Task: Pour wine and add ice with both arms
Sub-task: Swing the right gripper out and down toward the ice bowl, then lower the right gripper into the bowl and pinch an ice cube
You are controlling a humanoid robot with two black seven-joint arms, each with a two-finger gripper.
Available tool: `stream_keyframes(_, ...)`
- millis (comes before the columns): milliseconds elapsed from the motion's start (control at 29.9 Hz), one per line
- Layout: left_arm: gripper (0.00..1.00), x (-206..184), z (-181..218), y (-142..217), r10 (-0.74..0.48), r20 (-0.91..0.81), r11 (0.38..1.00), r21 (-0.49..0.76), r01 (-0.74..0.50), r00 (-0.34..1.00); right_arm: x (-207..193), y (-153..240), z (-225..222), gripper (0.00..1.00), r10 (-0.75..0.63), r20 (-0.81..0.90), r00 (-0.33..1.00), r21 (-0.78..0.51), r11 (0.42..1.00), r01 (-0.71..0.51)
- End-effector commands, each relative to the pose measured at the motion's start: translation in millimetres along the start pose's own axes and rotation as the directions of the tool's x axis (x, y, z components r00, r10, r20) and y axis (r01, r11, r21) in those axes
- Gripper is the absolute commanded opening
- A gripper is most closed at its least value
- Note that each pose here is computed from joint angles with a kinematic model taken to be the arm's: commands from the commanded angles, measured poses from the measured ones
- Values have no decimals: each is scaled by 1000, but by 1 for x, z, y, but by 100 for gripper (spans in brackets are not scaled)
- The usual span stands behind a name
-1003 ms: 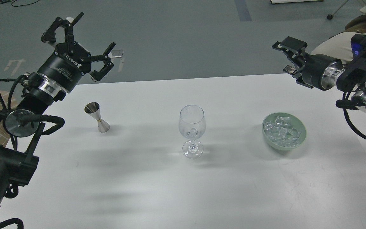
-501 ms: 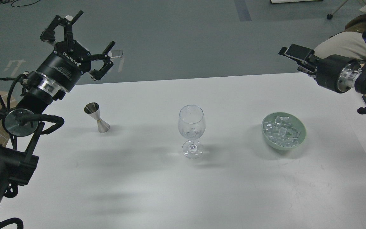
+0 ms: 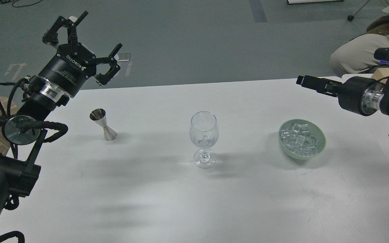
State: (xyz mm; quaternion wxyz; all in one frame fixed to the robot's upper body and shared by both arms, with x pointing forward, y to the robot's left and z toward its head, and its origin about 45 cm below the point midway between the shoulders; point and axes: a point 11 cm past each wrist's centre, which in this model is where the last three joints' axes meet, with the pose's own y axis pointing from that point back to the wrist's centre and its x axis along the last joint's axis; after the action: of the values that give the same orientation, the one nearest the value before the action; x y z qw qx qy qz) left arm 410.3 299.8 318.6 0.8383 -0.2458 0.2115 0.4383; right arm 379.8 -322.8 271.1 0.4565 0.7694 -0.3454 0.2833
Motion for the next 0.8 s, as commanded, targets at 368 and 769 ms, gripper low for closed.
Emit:
stream_keyframes(368,98,-1,0,0,-3,0,1000,0,3,1000,-11,23,5,100,-157,-185,970,46,985,168)
stream_keyframes(769,98,0,-1,0,0,-2,1000,-1,0,1000,-46,19,35,99,-247,-275,929,-67,969,238)
